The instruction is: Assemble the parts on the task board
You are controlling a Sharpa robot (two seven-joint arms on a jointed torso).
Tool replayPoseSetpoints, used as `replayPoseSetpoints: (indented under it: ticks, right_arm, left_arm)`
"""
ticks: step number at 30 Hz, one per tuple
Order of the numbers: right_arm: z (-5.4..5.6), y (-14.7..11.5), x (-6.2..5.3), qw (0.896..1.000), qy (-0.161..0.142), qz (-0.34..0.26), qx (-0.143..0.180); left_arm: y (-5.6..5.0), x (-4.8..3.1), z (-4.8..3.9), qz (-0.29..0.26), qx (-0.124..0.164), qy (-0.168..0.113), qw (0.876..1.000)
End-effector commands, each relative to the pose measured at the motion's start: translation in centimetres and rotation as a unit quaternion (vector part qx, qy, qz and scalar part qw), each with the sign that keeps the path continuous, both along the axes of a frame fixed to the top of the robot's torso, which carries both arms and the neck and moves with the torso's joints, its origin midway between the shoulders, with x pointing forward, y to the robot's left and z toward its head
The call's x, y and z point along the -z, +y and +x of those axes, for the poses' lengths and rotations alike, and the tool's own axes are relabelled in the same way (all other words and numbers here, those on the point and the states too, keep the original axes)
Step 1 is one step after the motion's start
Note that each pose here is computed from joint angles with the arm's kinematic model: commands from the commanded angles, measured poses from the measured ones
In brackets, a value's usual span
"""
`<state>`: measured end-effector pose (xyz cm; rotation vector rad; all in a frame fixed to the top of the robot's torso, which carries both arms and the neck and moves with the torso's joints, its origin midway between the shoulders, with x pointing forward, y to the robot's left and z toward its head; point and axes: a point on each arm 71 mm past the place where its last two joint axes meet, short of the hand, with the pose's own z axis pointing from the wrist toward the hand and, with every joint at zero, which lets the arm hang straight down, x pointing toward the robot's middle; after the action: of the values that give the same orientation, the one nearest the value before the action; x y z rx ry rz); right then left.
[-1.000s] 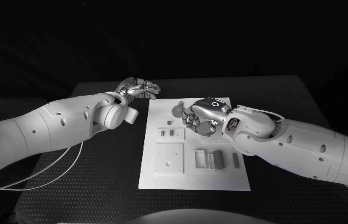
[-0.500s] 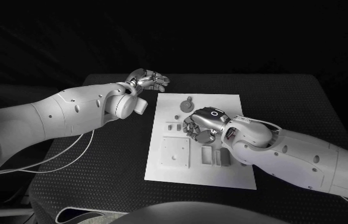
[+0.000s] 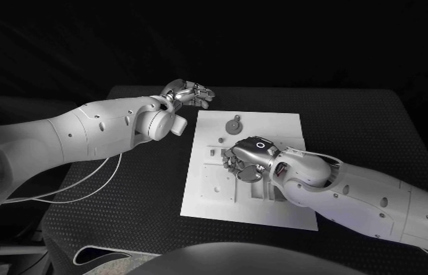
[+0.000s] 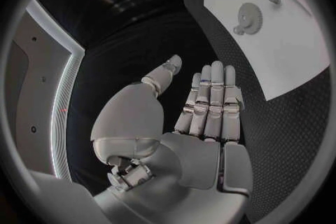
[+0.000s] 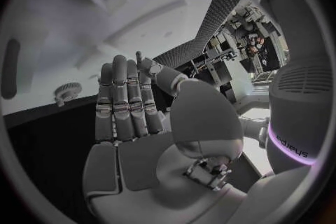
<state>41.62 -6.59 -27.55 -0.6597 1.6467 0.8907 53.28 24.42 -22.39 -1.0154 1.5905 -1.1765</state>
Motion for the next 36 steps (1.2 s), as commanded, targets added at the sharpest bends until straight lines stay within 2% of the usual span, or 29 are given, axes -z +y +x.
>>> replayPoseSetpoints:
  ticks: [1,19,36]
  right_arm:
    - [-0.3,0.2,0.3,1.000,-0.004,-0.015,-0.015]
    - [-0.9,0.7,1.4,0.999,0.006,-0.033,-0.026]
    - [-0.8,0.6,1.9,0.999,-0.002,-0.043,-0.026]
  left_arm:
    - [-0.2,-0.22,0.06,-0.006,0.001,-0.005,1.000]
    - [-0.3,-0.24,0.10,-0.006,0.002,-0.005,1.000]
    - [-0.3,-0.23,0.09,-0.006,0.004,-0.004,1.000]
